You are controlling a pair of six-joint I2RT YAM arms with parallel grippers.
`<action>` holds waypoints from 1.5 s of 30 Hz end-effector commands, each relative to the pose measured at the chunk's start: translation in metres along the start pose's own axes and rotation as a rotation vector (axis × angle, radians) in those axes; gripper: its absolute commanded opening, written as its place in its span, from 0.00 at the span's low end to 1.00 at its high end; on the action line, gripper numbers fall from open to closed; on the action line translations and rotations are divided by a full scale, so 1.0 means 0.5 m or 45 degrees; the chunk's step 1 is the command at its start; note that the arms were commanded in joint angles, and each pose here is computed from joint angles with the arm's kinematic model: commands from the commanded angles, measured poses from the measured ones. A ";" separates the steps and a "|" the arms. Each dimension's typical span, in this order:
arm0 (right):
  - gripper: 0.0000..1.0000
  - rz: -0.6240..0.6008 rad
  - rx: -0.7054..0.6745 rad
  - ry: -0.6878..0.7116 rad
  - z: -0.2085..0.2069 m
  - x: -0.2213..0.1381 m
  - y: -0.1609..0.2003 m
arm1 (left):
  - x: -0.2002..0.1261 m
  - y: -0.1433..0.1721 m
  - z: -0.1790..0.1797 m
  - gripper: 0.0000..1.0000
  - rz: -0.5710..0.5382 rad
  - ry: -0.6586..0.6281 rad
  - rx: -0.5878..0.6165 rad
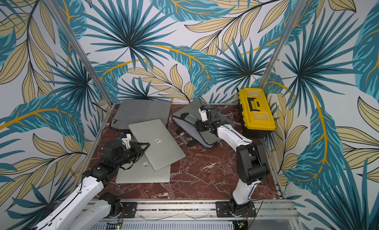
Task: Open the zippered laptop bag and take out the laptop
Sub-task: Close the bag flap on the zippered laptop bag, then adjust the zippered laptop bag at the center of the board.
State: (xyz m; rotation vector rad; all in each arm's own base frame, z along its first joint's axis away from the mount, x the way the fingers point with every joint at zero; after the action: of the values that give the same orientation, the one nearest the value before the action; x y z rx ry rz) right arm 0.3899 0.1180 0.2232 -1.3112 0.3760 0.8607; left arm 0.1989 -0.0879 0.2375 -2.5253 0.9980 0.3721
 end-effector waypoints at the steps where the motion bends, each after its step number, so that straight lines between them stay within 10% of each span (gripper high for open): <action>1: 0.69 0.075 0.198 0.009 0.002 -0.052 0.017 | -0.025 -0.025 -0.083 0.00 -0.051 0.262 0.139; 7: 0.69 0.206 0.391 -0.009 0.004 -0.096 0.081 | -0.026 -0.026 -0.087 0.00 -0.007 0.247 0.156; 20: 0.29 0.444 0.624 0.031 0.000 -0.092 0.258 | -0.014 -0.022 -0.085 0.00 0.089 0.255 0.155; 45: 0.07 0.613 0.568 0.366 -0.059 0.027 0.291 | 0.025 0.003 -0.085 0.00 0.247 0.291 0.142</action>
State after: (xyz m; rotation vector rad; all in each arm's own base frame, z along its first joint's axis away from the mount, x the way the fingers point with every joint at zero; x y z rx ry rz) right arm 0.2973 0.1055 0.1136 -0.8799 1.0054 0.9471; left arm 0.2011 -0.1053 0.2140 -2.4111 1.3204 0.4719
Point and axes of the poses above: each gripper's point midway between its finger pads, its own x axis out along the fingers, its own z axis along the line the jaws close on, y = z × x, the point moved 10 cm from there along -x, back along the fingers, and after that the axes turned 6 degrees about x, right-handed, at the moved point
